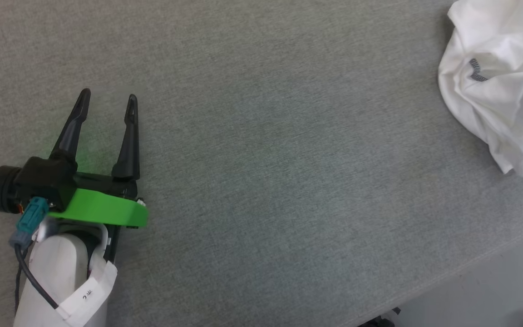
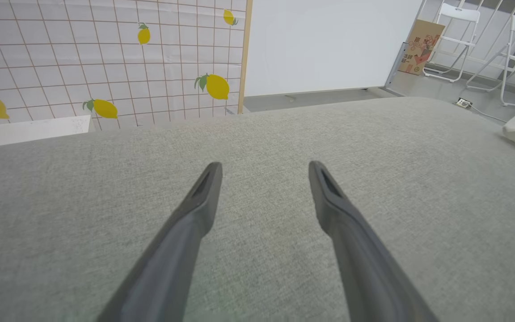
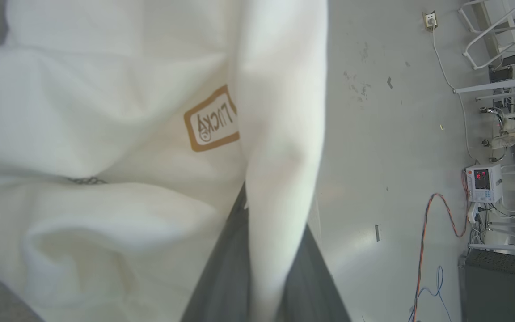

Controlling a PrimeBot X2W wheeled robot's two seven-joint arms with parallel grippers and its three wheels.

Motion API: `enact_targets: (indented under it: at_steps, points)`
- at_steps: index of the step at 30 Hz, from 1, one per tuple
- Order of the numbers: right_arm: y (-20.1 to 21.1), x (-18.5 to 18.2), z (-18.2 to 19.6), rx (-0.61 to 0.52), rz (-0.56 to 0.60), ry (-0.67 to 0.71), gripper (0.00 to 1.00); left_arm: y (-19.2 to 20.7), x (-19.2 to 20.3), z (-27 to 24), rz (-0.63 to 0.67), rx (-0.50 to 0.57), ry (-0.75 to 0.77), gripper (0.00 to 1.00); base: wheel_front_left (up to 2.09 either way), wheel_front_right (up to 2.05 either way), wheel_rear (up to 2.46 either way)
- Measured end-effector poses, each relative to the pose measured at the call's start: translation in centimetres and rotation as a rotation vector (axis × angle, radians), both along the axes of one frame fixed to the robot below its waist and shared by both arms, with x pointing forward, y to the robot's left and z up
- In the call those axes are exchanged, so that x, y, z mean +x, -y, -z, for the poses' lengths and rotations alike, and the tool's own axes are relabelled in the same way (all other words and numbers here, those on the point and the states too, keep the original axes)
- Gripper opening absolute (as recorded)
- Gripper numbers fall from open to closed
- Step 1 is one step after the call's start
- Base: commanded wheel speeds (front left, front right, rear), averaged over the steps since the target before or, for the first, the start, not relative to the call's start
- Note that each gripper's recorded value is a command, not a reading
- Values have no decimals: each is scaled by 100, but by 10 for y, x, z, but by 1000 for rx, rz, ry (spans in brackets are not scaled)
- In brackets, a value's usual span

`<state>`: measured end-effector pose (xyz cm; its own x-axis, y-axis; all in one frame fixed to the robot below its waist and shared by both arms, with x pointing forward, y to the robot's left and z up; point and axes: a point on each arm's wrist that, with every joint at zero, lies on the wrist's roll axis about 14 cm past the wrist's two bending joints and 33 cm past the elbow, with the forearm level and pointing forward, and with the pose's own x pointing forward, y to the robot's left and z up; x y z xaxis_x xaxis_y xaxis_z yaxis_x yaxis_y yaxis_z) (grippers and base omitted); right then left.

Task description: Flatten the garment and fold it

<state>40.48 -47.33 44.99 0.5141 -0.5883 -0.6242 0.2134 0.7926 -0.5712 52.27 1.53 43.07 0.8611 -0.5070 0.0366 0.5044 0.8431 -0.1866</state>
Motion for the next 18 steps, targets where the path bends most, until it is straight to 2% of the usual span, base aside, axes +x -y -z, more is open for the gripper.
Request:
enact_targets:
  at_steps: [1, 2, 3, 4, 13, 17, 18]
  points:
    - [1, 2, 3, 1, 4, 3, 0, -2, 0, 2, -4, 4, -4, 100, 0, 0, 0]
    - [1, 4, 5, 6, 12, 16, 5, -5, 1, 3, -7, 8, -5, 100, 0, 0, 0]
    - [1, 5, 7, 2, 11, 14, 44, -6, 1, 4, -10, 12, -7, 100, 0, 0, 0]
    - [2, 5, 9, -5, 13, 10, 100, -8, 1, 5, -14, 14, -9, 100, 0, 0, 0]
    - [5, 3, -13, -45, -8, 108, 100, -11, -11, -10, -37, -19, 4, 100, 0, 0, 0]
    - [-11, 1, -22, 6, -55, 220, 100, -9, -27, -20, -47, -39, -1, 100, 0, 0, 0]
    - [-31, 2, -33, 54, -112, 331, 100, -12, -40, -27, -64, -56, -11, 100, 0, 0, 0]
